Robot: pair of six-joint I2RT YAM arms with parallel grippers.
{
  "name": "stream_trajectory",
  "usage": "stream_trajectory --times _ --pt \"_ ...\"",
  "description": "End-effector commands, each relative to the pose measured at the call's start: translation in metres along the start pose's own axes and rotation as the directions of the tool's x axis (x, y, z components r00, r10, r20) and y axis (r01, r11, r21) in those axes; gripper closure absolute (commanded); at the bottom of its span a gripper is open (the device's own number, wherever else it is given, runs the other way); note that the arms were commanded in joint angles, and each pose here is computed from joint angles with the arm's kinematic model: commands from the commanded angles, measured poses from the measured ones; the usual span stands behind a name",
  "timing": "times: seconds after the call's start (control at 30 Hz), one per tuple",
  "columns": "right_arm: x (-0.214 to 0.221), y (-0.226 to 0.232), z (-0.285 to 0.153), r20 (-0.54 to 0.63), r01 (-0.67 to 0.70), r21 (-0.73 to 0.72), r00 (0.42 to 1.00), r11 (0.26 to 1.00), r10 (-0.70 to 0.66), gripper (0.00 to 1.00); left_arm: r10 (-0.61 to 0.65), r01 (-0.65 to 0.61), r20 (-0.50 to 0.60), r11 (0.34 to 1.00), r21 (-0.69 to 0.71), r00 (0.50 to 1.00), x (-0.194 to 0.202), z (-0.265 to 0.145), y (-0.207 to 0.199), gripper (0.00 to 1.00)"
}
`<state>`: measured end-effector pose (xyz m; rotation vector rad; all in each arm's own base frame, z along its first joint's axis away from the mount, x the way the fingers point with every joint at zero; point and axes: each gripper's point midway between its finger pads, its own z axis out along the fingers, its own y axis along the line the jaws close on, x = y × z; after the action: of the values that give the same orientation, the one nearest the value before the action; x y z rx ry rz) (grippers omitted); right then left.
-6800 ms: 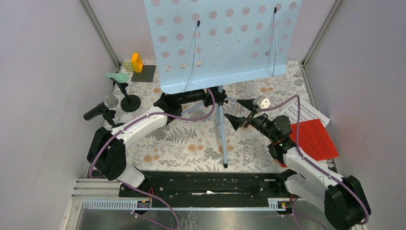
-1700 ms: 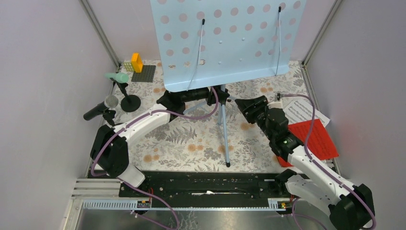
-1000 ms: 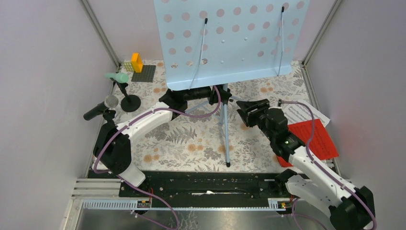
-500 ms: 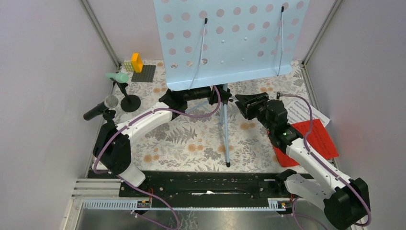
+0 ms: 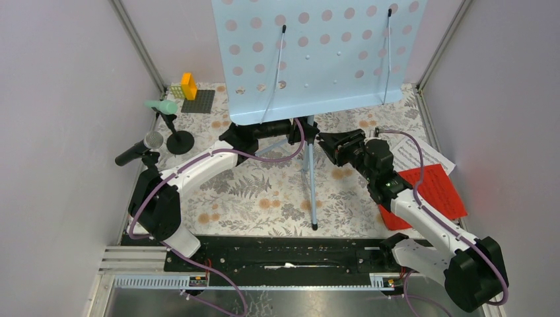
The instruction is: Pack up the instrument practice props
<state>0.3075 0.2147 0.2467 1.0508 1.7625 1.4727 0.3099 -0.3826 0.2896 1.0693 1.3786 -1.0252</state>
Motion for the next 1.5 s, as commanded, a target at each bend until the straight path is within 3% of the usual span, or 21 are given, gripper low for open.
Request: stream_trajectory --times 0.0,0.2,0.4,0.43,0.5,0.53,0.67,0.77,0.83,1.0,1.1,1.23,1.27,1.37,1.47 --pt "0.005 0.022 -0.001 -0.026 0.027 -0.076 0.999 0.997 -0.029 0.58 -0.179 0.194 -0.178 0.979 0.069 0.968 0.056 0.002 -0.031 1.00" --pt "0.005 0.008 0.005 -0.034 0.018 -0.051 0.999 0.999 -0.020 0.73 -0.180 0.196 -0.182 0.978 0.069 0.967 0.056 0.002 -0.031 1.00" --pt "0.014 0.001 0.014 -0.089 0.016 -0.042 0.996 0.999 -0.020 0.75 -0.178 0.193 -0.185 0.979 0.066 0.966 0.056 0.002 -0.031 1.00" --pt "0.016 0.000 0.016 -0.106 0.016 -0.043 0.994 0.999 -0.020 0.78 -0.178 0.193 -0.185 0.979 0.065 0.967 0.056 0.002 -0.030 1.00" --pt "0.021 0.002 0.019 -0.137 0.029 -0.068 0.990 0.997 -0.038 0.93 -0.177 0.192 -0.187 0.979 0.065 0.966 0.057 0.002 -0.031 1.00" --pt "0.023 0.004 0.020 -0.146 0.047 -0.084 0.988 0.995 -0.059 1.00 -0.176 0.190 -0.187 0.980 0.064 0.967 0.057 0.002 -0.030 1.00" --pt "0.018 0.000 0.026 -0.114 0.339 -0.082 0.931 0.937 -0.347 1.00 -0.174 0.190 -0.188 0.979 0.068 0.967 0.057 0.002 -0.032 1.00" --pt "0.017 -0.011 0.031 -0.112 0.637 -0.130 0.752 0.760 -0.649 1.00 -0.176 0.193 -0.191 0.979 0.071 0.966 0.058 0.003 -0.031 1.00" --pt "0.023 -0.014 0.033 -0.081 0.775 -0.250 0.580 0.580 -0.811 1.00 -0.181 0.198 -0.193 0.977 0.074 0.964 0.058 0.004 -0.032 1.00" --pt "0.043 -0.040 0.037 0.056 0.867 -0.484 0.164 0.116 -0.985 1.00 -0.186 0.204 -0.205 0.976 0.073 0.961 0.061 0.004 -0.032 1.00" --pt "0.051 -0.046 0.039 0.127 0.836 -0.546 0.024 -0.050 -0.992 1.00 -0.184 0.201 -0.203 0.977 0.068 0.962 0.060 0.003 -0.032 1.00" --pt "0.062 -0.048 0.033 0.303 0.718 -0.602 -0.200 -0.350 -0.932 1.00 -0.184 0.202 -0.204 0.977 0.070 0.962 0.061 0.004 -0.032 1.00" --pt "0.063 -0.049 0.031 0.380 0.660 -0.585 -0.290 -0.471 -0.878 1.00 -0.182 0.200 -0.201 0.977 0.072 0.962 0.059 0.004 -0.032 1.00" --pt "0.064 -0.067 0.026 0.526 0.446 -0.524 -0.501 -0.726 -0.687 1.00 -0.182 0.200 -0.198 0.977 0.074 0.963 0.057 0.004 -0.033 1.00" --pt "0.057 -0.085 0.030 0.547 0.259 -0.484 -0.656 -0.836 -0.520 1.00 -0.183 0.200 -0.195 0.977 0.075 0.964 0.055 0.004 -0.033 1.00"
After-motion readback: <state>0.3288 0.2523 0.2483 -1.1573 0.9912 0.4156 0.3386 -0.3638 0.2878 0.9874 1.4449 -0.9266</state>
